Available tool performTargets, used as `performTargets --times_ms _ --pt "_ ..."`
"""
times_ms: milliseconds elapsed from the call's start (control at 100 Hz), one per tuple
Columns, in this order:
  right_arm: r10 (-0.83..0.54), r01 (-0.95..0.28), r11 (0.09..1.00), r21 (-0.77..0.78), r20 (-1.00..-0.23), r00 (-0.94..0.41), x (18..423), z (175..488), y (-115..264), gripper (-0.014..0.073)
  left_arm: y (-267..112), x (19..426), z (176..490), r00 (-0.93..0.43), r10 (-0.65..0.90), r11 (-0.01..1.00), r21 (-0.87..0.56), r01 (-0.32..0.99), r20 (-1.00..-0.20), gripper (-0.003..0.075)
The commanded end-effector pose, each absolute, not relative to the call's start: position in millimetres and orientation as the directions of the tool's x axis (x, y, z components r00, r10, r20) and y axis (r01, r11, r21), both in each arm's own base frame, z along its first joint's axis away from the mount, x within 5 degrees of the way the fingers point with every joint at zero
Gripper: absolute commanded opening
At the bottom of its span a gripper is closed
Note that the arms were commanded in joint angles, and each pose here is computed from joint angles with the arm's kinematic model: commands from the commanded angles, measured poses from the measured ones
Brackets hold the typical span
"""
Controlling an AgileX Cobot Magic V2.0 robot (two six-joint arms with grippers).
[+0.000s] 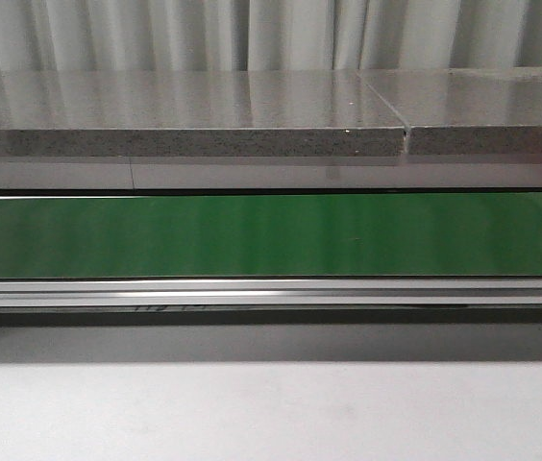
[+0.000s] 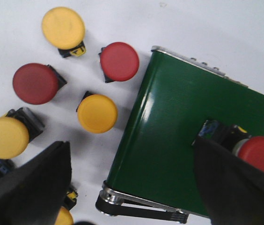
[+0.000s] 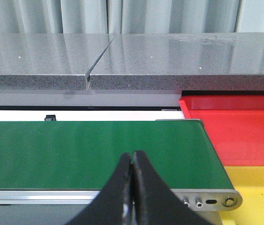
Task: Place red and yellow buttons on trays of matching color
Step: 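Carry the red button onto the green belt and open the left gripper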
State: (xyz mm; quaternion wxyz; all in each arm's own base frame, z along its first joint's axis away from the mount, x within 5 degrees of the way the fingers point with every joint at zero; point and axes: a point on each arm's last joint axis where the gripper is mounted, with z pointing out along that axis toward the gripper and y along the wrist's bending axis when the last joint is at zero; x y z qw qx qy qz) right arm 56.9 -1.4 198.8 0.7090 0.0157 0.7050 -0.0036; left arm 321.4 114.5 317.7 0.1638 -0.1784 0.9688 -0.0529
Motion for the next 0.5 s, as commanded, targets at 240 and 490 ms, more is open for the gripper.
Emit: performTargets --times_ms 240,490 --pt "-0.002 0.035 0.999 0.002 -0.994 0.108 55 211 -2 -0.0067 120 317 323 -0.793 -0.462 0.887 -0.204 -0.415 -0.396 0.0503" --pt "-0.002 0.035 0.999 0.002 -0.994 0.108 55 211 -2 -0.0067 125 327 296 -0.789 -0.547 0.836 -0.223 -0.501 -0.278 0.0500"
